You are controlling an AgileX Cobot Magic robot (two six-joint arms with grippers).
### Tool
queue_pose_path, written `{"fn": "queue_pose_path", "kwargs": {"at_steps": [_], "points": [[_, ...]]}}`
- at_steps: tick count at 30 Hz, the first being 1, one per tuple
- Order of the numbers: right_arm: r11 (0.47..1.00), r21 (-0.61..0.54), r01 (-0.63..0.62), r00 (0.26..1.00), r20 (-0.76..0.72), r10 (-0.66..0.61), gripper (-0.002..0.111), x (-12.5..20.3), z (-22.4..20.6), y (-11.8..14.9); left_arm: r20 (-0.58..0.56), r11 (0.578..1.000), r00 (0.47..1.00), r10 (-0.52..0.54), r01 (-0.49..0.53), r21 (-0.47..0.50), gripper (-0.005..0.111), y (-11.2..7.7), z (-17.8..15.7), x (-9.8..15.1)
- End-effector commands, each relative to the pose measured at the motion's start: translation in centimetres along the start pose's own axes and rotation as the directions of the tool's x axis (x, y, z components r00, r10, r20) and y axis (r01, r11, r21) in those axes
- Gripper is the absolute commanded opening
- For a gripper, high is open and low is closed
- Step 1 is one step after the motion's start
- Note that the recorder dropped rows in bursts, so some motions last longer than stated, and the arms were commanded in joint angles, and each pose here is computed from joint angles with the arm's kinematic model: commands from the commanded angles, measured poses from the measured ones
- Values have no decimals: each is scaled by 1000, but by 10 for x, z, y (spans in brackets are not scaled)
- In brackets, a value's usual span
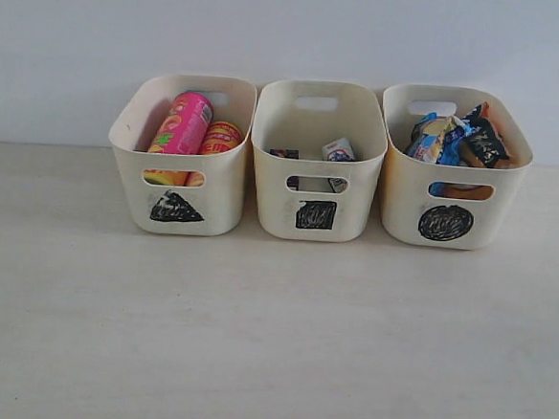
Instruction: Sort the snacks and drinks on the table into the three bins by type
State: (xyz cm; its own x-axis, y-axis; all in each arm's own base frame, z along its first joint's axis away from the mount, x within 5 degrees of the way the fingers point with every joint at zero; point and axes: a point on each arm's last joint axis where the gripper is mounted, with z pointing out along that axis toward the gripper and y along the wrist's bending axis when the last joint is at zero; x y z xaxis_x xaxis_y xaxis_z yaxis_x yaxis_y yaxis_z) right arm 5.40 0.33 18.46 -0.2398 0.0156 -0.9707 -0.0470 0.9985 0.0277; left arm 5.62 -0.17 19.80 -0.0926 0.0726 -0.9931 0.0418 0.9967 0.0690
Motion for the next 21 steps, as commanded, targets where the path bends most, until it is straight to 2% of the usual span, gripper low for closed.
{"fn": "queue_pose_path", "kwargs": {"at_steps": [1,10,21], "points": [[1000,1,2,1000,7,-2,1,0,0,0,-13,1000,1000,-16,16,-2,4,0,0,3],[1000,1,-4,1000,7,4,1,0,0,0,-105,1000,994,-16,16,-1,4,0,-1,11],[1000,1,-4,1000,7,4,1,0,0,0,-111,1000,994,-16,16,-1,4,0,-1,11]]}}
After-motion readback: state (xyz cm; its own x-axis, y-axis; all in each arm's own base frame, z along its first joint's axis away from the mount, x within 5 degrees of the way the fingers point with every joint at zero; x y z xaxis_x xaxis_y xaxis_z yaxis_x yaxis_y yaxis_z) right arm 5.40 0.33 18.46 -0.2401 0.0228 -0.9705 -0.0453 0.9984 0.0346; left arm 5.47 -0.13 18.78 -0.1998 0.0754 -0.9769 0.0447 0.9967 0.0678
